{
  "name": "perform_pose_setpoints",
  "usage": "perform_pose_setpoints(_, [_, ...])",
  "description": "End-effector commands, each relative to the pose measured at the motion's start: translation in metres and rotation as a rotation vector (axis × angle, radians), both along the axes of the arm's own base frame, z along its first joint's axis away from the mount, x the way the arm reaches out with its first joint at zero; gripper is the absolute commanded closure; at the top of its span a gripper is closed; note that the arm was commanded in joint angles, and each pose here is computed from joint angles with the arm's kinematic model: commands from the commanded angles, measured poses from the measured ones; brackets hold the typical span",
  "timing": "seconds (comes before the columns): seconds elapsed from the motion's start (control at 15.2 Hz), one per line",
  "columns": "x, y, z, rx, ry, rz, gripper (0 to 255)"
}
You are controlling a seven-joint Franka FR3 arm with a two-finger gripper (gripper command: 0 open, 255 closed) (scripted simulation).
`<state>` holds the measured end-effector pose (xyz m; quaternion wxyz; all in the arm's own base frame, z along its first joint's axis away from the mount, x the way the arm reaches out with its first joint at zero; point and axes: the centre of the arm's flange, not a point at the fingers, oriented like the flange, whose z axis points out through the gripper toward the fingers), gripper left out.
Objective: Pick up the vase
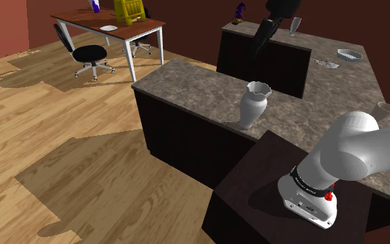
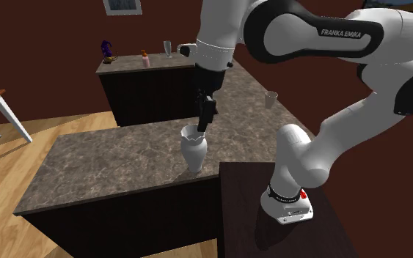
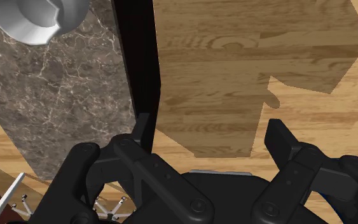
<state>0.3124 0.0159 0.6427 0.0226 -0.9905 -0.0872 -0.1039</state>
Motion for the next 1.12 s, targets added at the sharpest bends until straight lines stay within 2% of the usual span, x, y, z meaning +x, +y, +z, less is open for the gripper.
perform_pose_setpoints(0.0, [0.000,0.000,0.000,0.000,0.000,0.000,0])
perform_pose_setpoints(1.06, [0.048,-0.192,-0.114,0.130,0.079,-0.047,0])
